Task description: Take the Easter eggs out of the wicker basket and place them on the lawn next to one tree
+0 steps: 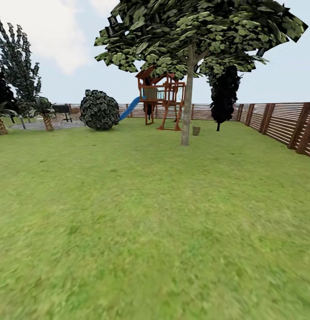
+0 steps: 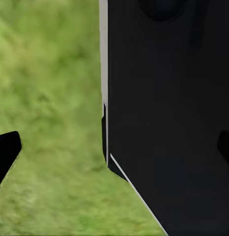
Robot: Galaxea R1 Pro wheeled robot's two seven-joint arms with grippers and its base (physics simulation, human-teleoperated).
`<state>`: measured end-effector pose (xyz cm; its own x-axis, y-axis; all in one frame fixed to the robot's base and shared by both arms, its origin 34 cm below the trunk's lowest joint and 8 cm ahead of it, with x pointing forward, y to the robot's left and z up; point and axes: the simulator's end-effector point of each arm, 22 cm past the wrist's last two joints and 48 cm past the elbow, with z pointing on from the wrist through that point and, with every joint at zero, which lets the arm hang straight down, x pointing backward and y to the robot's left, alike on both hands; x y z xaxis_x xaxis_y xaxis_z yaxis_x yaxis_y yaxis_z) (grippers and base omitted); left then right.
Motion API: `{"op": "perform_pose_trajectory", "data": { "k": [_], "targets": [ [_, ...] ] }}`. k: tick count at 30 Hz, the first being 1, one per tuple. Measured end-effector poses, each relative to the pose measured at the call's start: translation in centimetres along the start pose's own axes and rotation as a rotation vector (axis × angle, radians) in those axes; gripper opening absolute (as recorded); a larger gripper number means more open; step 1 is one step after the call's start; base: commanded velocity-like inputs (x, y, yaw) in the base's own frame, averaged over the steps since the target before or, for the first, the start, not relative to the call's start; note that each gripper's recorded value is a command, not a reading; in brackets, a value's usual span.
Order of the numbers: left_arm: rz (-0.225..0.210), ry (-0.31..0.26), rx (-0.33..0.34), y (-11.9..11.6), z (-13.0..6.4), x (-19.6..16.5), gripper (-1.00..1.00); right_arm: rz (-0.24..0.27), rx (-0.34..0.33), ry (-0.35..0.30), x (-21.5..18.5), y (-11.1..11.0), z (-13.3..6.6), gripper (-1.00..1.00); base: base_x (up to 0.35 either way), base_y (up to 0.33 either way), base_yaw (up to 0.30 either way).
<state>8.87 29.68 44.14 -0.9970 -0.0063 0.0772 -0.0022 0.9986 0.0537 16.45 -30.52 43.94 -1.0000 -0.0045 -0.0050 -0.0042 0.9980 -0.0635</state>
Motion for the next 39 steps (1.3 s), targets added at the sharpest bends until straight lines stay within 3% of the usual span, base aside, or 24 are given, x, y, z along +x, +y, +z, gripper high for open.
{"op": "perform_pose_trajectory", "data": {
  "k": [26, 39],
  "targets": [
    [0.0, 0.0, -0.001, 0.01, 0.0, 0.0, 1.0, 0.001, 0.0, 0.0, 0.0, -0.02, 0.0, 1.0, 0.337, 0.0, -0.298],
    [0.001, 0.0, 0.002, -0.18, 0.01, 0.0, 1.0, 0.002, 0.013, 0.019, 0.73, -0.66, 0.0, 1.0, 0.271, 0.0, -0.032]
  ]
}}
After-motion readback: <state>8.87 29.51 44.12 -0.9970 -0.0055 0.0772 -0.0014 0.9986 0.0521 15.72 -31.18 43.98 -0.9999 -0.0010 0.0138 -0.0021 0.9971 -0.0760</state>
